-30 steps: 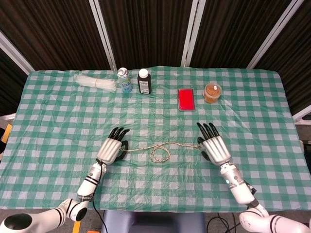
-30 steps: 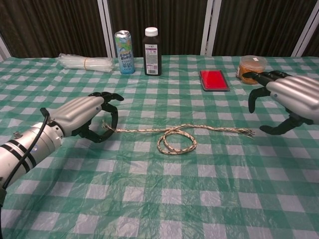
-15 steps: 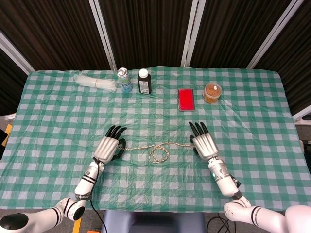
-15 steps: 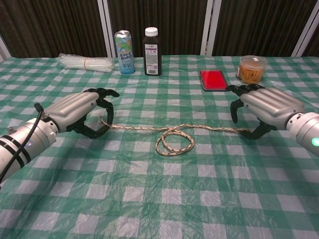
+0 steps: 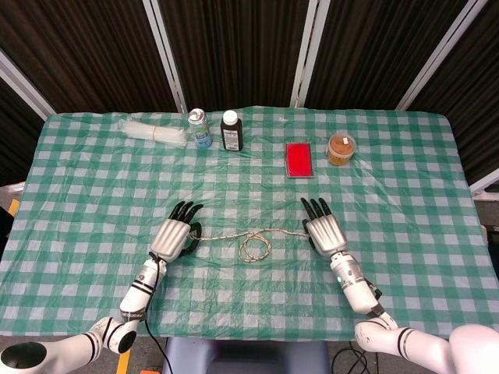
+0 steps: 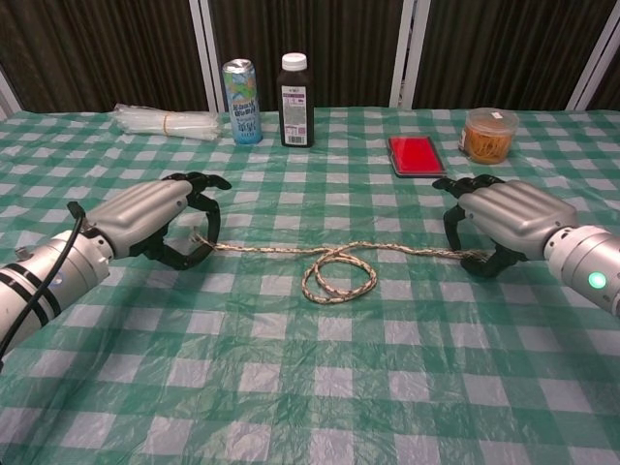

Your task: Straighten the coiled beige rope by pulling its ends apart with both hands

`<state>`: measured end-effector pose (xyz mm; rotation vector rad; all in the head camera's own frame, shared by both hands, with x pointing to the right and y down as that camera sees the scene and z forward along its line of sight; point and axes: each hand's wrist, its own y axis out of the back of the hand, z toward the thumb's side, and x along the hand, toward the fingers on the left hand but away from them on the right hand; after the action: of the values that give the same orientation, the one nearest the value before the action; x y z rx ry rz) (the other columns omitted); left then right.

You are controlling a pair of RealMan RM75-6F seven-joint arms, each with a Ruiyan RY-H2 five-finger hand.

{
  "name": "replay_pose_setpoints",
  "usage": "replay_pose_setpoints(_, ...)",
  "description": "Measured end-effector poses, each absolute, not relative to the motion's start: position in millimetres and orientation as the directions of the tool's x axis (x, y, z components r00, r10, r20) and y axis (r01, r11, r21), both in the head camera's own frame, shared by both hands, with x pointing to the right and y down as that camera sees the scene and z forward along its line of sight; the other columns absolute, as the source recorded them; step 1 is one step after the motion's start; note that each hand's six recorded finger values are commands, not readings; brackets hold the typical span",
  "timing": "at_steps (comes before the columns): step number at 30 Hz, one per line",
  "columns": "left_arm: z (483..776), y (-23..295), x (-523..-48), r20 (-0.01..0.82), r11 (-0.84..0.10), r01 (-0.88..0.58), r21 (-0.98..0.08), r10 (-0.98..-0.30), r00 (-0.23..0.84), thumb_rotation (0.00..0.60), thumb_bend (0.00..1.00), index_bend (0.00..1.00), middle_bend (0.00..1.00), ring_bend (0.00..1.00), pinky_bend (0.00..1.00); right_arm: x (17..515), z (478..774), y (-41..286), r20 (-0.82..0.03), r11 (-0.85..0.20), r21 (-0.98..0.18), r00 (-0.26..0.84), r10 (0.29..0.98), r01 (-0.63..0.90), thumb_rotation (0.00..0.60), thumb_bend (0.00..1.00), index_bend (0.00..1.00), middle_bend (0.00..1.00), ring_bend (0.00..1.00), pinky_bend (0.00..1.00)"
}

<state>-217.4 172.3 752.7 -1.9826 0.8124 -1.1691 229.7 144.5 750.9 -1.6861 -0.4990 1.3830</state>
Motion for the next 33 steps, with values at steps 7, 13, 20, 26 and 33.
replay_pose_setpoints(7,754,172,-218,0.474,-0.57,-0.166,-0.805,-0.785,0.399,0.6,0.46,0.62,0.09,0.0,0.02,231,752,144,-0.585,-0.541,-0.811,0.294,0.756,-0.224,0.6,0.54,0.73,0.05,0.0,0.0)
replay_pose_setpoints(13,753,172,-221,0.471,-0.566,-0.164,-0.808,-0.788,0.397,0.6,0.46,0.62,0.09,0.0,0.02,236,751,142,-0.584,-0.537,-0.811,0.283,0.761,-0.231,0.6,0.62,0.77,0.08,0.0,0.0)
replay_pose_setpoints(20,744,169,-236,0.451,-0.538,-0.142,-0.831,-0.802,0.392,0.6,0.46,0.62,0.09,0.0,0.02,256,736,137,-0.557,-0.513,-0.829,0.265,0.787,-0.221,0.6,0.63,0.78,0.1,0.0,0.0)
replay_pose_setpoints(26,732,166,-266,0.441,-0.507,-0.1,-0.856,-0.818,0.369,0.6,0.46,0.62,0.09,0.0,0.02,303,709,132,-0.518,-0.481,-0.853,0.216,0.828,-0.203,0.6,0.63,0.79,0.1,0.0,0.0)
replay_pose_setpoints(33,720,171,-315,0.45,-0.486,-0.05,-0.872,-0.838,0.309,0.6,0.46,0.62,0.09,0.0,0.02,371,682,141,-0.509,-0.482,-0.855,0.128,0.851,-0.192,0.6,0.63,0.79,0.1,0.0,0.0)
